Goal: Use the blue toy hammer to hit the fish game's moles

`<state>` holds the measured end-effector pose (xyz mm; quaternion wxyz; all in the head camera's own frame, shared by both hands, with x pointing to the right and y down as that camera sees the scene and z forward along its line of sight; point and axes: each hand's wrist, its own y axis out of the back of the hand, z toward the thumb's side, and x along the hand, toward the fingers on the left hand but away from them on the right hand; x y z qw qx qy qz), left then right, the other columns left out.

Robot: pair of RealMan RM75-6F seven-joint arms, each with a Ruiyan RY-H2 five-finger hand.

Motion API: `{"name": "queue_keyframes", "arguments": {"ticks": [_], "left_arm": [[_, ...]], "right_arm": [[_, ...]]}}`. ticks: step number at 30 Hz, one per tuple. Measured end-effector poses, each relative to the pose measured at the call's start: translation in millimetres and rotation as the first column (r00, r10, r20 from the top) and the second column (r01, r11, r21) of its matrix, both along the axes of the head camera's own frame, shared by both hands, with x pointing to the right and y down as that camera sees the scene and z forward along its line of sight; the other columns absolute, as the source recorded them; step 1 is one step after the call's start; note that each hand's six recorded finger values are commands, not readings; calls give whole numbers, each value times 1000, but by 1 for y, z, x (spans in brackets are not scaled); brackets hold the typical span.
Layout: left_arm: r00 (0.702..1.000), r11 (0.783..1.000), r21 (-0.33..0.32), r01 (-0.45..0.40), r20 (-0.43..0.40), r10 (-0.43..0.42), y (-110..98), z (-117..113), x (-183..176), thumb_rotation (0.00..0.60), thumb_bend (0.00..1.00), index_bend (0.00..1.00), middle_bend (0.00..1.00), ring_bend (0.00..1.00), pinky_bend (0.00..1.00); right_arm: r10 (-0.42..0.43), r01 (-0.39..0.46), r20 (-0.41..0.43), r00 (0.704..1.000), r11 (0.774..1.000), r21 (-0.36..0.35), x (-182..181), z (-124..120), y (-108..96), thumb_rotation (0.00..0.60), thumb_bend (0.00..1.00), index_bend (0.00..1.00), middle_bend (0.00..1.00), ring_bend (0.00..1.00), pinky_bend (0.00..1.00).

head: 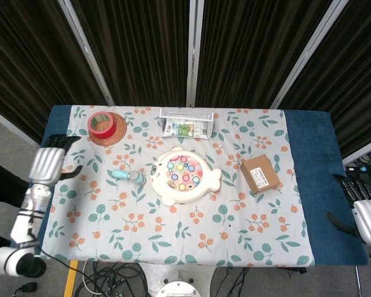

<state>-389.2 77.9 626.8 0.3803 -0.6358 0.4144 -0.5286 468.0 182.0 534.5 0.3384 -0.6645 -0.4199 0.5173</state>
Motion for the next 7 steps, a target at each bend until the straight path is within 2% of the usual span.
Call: {"name": "queue_keyframes", "arguments": {"ticks": [4, 7], "left_arm": [[988, 993, 51, 105, 107, -110, 44, -32, -57, 600, 239, 205, 240, 123, 104], [976, 986, 53, 159, 143, -165, 77, -49, -76, 600, 238, 211, 240, 123, 104]], "right_arm": [[-14, 14, 7, 1000, 1000, 8, -4, 1, -5, 600, 236, 25, 107, 0, 0], [-19, 19, 9, 1000, 1000, 8, -7, 3, -6, 600, 236, 25, 107, 0, 0]]}}
